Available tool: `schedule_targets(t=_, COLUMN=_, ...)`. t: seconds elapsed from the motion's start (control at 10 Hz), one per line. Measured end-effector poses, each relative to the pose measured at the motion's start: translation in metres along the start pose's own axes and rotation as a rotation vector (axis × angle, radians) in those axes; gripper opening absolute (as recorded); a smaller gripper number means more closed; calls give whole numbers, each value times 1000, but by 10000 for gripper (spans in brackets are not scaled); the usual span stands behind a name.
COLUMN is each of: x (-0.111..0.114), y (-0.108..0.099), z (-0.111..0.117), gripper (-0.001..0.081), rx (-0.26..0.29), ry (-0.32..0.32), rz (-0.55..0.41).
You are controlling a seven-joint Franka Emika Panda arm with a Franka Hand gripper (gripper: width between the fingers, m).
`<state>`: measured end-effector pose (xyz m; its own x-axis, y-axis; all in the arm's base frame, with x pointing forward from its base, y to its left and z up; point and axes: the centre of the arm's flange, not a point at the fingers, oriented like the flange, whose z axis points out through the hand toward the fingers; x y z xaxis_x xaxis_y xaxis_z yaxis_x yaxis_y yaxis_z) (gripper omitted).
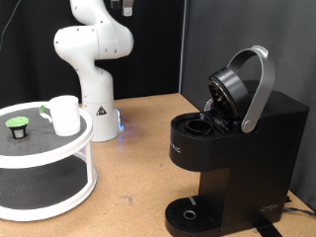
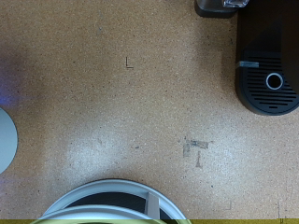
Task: Make a cup of coffee with the keurig machine
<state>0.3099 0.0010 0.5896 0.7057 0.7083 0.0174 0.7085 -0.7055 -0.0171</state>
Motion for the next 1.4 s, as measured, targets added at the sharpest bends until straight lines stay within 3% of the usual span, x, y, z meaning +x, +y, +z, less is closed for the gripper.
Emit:
schedule_targets(t=0.4, x=-12, y=10, z=-3, gripper=805, rx=2, ry=20, rz=22)
schedule_targets(t=1.0, x=-89, y=41, z=-13, gripper=805, rx=8, ry=33, rz=-18)
schedule_targets(t=1.4, x=-97, y=49, z=-11, gripper=805, rx=19, ry=38, rz=-2)
